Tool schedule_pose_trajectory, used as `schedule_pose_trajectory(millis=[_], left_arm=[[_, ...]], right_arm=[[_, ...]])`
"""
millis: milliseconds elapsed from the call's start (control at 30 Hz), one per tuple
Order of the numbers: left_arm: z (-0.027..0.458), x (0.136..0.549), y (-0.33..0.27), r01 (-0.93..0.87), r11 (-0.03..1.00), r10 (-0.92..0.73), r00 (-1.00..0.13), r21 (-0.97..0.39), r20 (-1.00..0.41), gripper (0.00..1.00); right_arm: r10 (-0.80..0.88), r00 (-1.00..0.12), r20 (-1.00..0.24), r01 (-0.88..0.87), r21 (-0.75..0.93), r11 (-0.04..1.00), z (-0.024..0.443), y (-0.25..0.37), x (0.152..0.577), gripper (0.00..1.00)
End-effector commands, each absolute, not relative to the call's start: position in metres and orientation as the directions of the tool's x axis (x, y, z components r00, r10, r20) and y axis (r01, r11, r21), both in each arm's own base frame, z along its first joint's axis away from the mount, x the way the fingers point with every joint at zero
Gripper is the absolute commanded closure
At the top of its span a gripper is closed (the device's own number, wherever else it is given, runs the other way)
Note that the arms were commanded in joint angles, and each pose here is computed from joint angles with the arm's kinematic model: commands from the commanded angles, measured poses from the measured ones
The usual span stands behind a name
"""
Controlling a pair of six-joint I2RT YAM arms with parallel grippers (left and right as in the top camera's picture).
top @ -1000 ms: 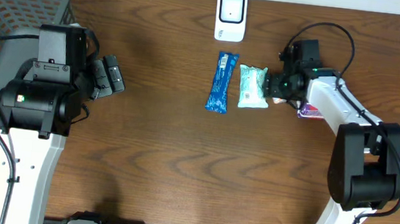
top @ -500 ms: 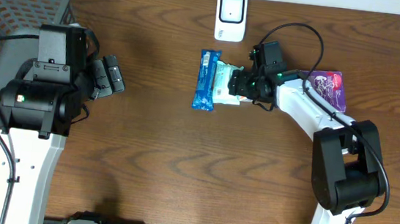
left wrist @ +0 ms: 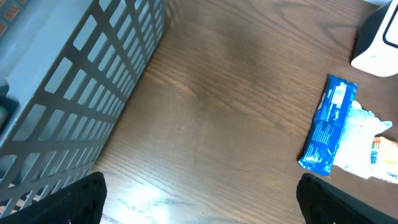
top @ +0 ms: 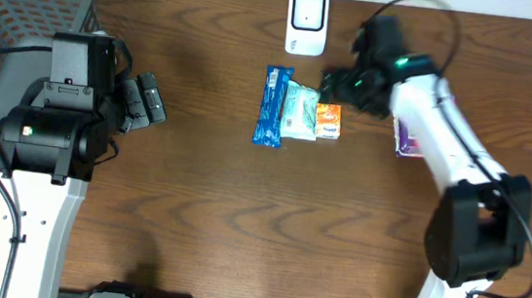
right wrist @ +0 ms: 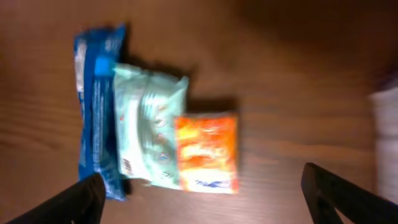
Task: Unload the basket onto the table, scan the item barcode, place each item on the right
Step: 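Withdraw the right gripper right past the Carefree pack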
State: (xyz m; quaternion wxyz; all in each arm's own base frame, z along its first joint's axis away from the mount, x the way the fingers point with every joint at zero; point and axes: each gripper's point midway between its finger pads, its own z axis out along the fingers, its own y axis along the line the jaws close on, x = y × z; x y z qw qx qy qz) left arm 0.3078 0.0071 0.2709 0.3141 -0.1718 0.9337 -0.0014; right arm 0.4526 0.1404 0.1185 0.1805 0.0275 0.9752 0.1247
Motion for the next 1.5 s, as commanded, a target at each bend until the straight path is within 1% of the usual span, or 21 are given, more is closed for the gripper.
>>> schedule_pose_trajectory(millis=[0, 67, 200, 267, 367, 533, 700, 867, 967, 1000, 1067, 1133, 1167, 1267, 1333, 1467], left_arm=[[0.273, 0.309, 0.01, -0.318, 0.943, -0.311, -0.743, -0.097, -0.592, 0.02], [0.273, 0.309, 0.01, -0.318, 0.943, -0.311, -0.743, -0.097, -0.592, 0.02], [0.273, 0.309, 0.01, -0.318, 0.943, -0.311, -0.743, -0.097, -0.592, 0.02], [0.273, 0.309, 0.01, -0.318, 0.943, -0.311, -0.743, -0.097, -0.592, 0.02], [0.273, 0.309, 0.01, -0.318, 0.943, -0.311, -0.743, -0.097, -0.592, 0.02], [0.273, 0.309, 0.01, -0.318, 0.943, -0.311, -0.743, -0.097, -0.592, 0.02], [0.273, 0.309, 0.01, -0.318, 0.943, -0.311, -0.743, -0.097, -0.592, 0.02], [0.273, 0.309, 0.01, -0.318, 0.943, -0.311, -0.743, -0.097, -0.592, 0.02], [0.273, 0.309, 0.01, -0.318, 0.943, -0.311, -0.743, -0.097, -0.592, 0.02], [0.273, 0.309, 0.01, -0.318, 0.943, -0.311, -0.743, -0.097, -0.592, 0.02], [0.273, 0.309, 0.01, -0.318, 0.943, -0.311, -0.743, -0.097, -0.592, 0.02], [0.273, 0.309, 0.01, -0.318, 0.943, -0.311, -0.743, -0.097, -0.592, 0.02], [0.273, 0.309, 0.01, -0.318, 0.943, -0.311, -0.743, -0.097, -0.592, 0.02], [0.273, 0.309, 0.01, -0.318, 0.943, -0.311, -0.743, -0.097, -0.592, 0.02], [0.273, 0.309, 0.01, -0.318, 0.943, -0.311, -0.743, -0.097, -0.592, 0.02], [0.273, 0.309, 0.01, -0.318, 0.943, -0.311, -0.743, -0.097, -0.592, 0.02]], right_arm=[[0.001, -0.904, -0.427, -0.071, 0.152, 0.986, 0.152, 0.088, 0.465, 0.03], [0.0, -0.917, -0.399, -0.047, 0.108, 0.993, 0.147, 0.058, 0.46, 0.01], [0.046, -0.943, -0.33, 0.032, 0.048, 0.998, 0.131, -0.005, 0.447, 0.01], [0.069, -0.949, -0.309, 0.057, 0.048, 0.997, 0.125, -0.028, 0.441, 0.01], [0.101, -0.951, -0.294, 0.066, 0.127, 0.99, 0.119, -0.054, 0.434, 0.02], [0.141, -0.948, -0.285, 0.047, 0.313, 0.949, 0.106, -0.07, 0.424, 0.04], [0.19, -0.954, -0.23, 0.101, 0.347, 0.932, 0.075, -0.086, 0.417, 0.07], [0.204, -0.956, -0.211, 0.094, 0.437, 0.895, 0.052, -0.076, 0.423, 0.09], [0.209, -0.957, -0.202, 0.088, 0.483, 0.871, 0.04, -0.069, 0.427, 0.13], [0.211, -0.959, -0.187, 0.093, 0.498, 0.862, 0.031, -0.067, 0.428, 0.23], [0.212, -0.964, -0.164, 0.103, 0.502, 0.858, 0.019, -0.067, 0.426, 0.36], [0.211, -0.967, -0.144, 0.113, 0.502, 0.858, 0.011, -0.066, 0.424, 0.53], [0.212, -0.967, -0.141, 0.117, 0.495, 0.861, 0.01, -0.068, 0.424, 0.66], [0.247, -0.958, -0.144, 0.159, 0.451, 0.878, 0.018, -0.077, 0.426, 0.83], [0.268, -0.949, -0.165, 0.179, 0.416, 0.892, 0.033, -0.084, 0.43, 0.99], [0.284, -0.922, -0.261, 0.194, 0.323, 0.926, 0.083, -0.096, 0.44, 0.99]])
